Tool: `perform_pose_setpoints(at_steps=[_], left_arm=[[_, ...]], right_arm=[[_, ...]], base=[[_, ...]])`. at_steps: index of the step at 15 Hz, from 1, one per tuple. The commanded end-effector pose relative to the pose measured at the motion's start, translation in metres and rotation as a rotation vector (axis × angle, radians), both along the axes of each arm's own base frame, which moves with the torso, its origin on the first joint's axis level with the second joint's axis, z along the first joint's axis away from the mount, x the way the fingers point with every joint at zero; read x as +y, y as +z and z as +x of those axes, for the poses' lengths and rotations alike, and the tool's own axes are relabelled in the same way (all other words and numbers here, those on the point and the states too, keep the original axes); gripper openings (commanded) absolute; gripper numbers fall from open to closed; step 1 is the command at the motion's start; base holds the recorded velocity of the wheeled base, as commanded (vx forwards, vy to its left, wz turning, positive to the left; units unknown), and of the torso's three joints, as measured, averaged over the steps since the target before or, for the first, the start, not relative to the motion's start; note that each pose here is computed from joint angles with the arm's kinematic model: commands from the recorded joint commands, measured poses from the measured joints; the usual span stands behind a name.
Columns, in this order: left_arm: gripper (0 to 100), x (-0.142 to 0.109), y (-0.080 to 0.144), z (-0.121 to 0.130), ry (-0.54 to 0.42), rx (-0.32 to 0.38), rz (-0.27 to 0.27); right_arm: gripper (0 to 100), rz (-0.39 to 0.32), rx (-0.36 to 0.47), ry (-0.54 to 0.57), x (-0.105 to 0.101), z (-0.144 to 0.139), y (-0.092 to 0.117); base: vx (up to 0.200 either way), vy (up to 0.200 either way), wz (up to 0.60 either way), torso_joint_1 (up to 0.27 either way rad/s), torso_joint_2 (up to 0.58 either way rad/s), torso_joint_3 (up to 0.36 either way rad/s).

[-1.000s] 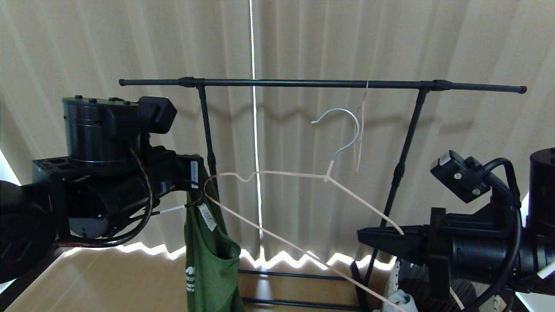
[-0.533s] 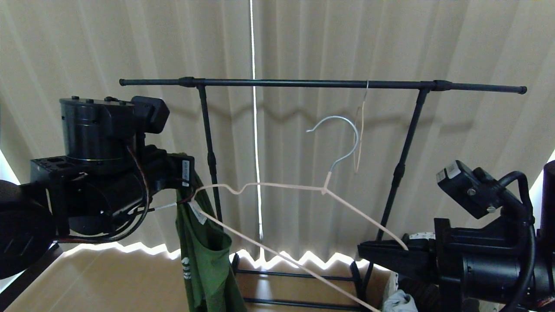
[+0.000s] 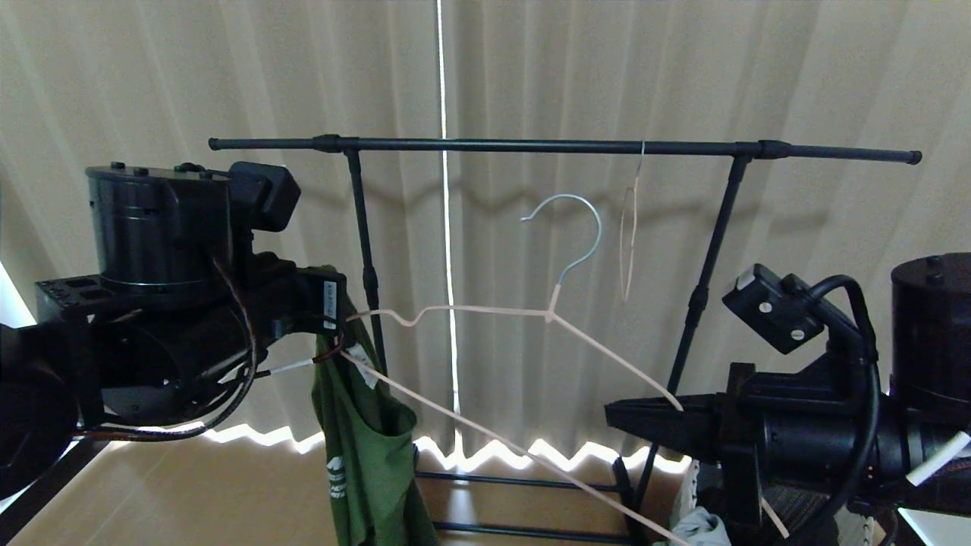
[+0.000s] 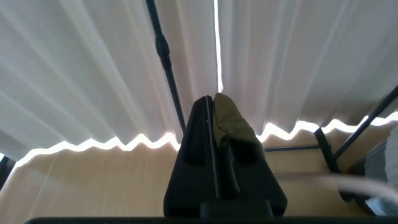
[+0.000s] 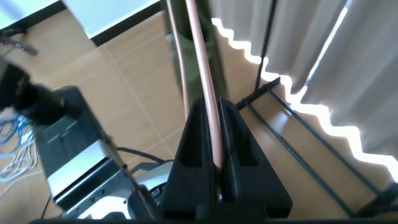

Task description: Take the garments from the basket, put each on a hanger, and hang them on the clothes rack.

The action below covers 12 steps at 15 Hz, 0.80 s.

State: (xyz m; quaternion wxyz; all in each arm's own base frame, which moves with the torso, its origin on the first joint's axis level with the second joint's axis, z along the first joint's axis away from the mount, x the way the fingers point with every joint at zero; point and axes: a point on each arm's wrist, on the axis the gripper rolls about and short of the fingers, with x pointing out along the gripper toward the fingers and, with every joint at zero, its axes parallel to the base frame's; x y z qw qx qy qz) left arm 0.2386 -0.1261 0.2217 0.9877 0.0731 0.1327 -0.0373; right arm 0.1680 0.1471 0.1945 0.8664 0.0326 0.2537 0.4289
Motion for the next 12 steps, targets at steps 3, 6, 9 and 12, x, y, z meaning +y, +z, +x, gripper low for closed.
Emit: perform_pose_setpoints(at_steps=[3,6,9,12], left_arm=[[0,0.002,-0.001,-0.004,0.006,0.035,0.024],[0,0.002,-0.003,-0.002,0.015,0.051,0.031],[0,0.002,0.000,0.000,0.029,0.046,0.003],[0,0.002,0.000,0.001,0.031,0.053,0.001]], right_arm=[[0,0.016,0.064,-0.088,0.011,0.020,-0.002],[0,0.025,0.070,-0.083,0.015,0.020,-0.004],[0,0.029,0.102,-0.031,0.029,0.011,-0.009],[0,0.029,0.115,-0.015,0.037,0.011,-0.011]], base=[[0.000,0.000,0.00,0.000,0.00,0.000],[0.000,0.000,0.00,0.000,0.00,0.000],[0.000,0.000,0.00,0.000,0.00,0.000],[0.000,0.000,0.00,0.000,0.00,0.000]])
